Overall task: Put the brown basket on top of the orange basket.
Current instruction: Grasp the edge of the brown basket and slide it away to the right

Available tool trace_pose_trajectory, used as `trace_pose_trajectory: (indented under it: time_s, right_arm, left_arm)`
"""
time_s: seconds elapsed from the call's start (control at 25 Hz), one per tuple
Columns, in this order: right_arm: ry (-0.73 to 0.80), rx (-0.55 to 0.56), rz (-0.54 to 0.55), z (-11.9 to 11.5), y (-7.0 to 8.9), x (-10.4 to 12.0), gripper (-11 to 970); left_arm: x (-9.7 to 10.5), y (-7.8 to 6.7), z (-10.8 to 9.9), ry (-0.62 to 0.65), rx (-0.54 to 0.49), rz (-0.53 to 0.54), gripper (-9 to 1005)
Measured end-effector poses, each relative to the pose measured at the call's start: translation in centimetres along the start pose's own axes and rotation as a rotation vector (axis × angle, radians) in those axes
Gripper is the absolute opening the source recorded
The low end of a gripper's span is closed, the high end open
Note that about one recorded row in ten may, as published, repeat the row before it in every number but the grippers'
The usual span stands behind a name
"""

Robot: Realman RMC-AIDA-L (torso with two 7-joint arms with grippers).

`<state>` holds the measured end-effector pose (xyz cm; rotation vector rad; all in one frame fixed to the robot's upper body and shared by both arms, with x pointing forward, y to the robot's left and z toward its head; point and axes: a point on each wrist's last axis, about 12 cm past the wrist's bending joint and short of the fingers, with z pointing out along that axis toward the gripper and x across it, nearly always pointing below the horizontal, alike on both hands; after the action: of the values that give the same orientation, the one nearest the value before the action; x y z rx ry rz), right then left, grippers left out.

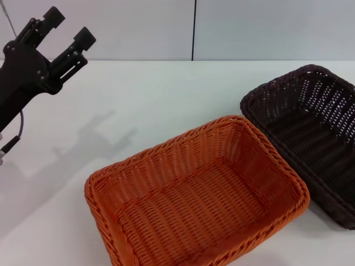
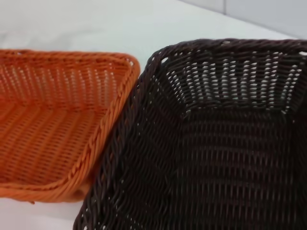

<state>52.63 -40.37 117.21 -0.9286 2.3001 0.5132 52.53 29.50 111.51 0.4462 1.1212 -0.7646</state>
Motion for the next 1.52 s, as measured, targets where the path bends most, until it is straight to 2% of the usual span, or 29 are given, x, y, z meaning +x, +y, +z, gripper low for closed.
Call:
trace_pose_trajectory:
  time_s: [0.32, 0.8, 0.96, 1.24, 1.52]
  right_arm:
    - [0.072, -0.064, -0.041, 1.5, 0.8, 0.1, 739]
    - [0.130, -0.189, -0.088, 1.1, 2.4, 0.7, 738]
    - [0.147, -0.262, -0.130, 0.9, 3.4, 0.7, 738]
    - [0.192, -0.319, -0.154, 0.6, 5.0, 1.3, 738]
    - [0.255, -0.386, -0.155, 1.4, 6.6, 2.6, 738]
  left_arm:
    - [0.3, 0.1, 0.1, 0.005, -0.011, -0.011, 814]
    - [0.3, 0.1, -0.1, 0.004, -0.024, -0.014, 814]
    - [0.3, 0.4, 0.1, 0.005, -0.036, -0.010, 814]
    - [0.1, 0.9, 0.7, 0.002, -0.053, -0.002, 814]
    - [-0.1, 1.3, 1.9, -0.007, -0.051, 0.001, 814]
